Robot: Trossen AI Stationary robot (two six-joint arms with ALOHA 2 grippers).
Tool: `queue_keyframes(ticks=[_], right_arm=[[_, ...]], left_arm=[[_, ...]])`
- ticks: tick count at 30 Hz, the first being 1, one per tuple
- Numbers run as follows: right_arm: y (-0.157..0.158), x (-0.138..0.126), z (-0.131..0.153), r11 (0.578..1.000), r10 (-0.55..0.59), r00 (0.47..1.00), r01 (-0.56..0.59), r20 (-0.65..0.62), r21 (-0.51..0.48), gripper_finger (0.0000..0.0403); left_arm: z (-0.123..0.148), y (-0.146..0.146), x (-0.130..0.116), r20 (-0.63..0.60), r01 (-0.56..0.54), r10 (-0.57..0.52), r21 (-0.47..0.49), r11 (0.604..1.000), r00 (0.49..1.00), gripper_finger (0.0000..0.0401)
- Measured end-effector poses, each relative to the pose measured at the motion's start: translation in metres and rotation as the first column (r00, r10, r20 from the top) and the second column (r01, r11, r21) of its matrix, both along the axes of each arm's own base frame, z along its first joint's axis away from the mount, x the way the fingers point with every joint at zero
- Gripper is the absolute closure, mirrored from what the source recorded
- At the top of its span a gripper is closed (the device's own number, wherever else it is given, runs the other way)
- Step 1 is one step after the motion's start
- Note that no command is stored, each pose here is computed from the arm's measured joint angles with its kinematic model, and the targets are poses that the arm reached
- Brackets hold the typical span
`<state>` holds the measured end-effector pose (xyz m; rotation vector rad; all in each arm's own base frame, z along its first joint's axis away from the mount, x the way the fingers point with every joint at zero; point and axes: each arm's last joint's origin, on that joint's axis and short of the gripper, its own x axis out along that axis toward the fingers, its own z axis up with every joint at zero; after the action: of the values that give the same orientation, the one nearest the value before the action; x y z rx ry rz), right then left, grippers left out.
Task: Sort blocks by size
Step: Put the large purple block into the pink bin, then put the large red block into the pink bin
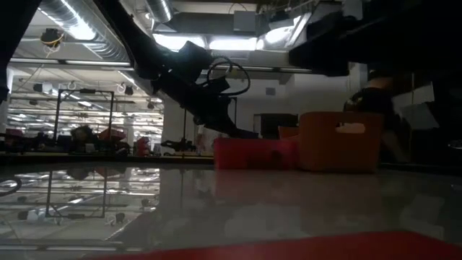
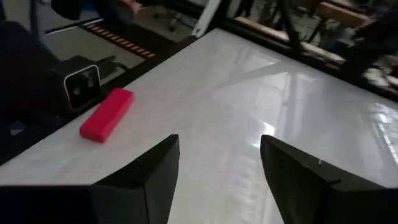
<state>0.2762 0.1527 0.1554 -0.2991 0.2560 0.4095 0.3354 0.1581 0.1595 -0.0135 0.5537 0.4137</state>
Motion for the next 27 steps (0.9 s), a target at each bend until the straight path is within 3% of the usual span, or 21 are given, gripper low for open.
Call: queue_keyframes(ticks=[5, 9, 17, 27], right_arm=[[0.025, 0.025, -0.010, 0.997, 0.071, 0.997, -0.071, -0.017, -0.003, 0.0178], [0.042, 0.029, -0.011, 0.996, 0.086, 0.996, -0.087, -0.034, -0.024, 0.0178], [0.065, 0.012, -0.012, 0.995, -0.058, 0.998, 0.056, -0.027, -0.083, 0.0178], [0.090, 0.007, -0.036, 0.995, -0.087, 0.991, 0.091, -0.105, 0.032, 0.0178]], left_arm=[[0.001, 0.006, -0.002, 0.005, -0.042, 0.041, 0.020, 0.999, 0.999, 0.0329], [0.001, 0.009, -0.003, 0.023, -0.085, 0.085, -0.005, 0.996, 0.996, 0.0329], [0.001, 0.006, -0.002, 0.024, -0.079, 0.079, -0.004, 0.997, 0.997, 0.0329], [0.001, 0.000, 0.001, 0.010, -0.041, 0.040, 0.026, 0.999, 0.999, 0.0329]])
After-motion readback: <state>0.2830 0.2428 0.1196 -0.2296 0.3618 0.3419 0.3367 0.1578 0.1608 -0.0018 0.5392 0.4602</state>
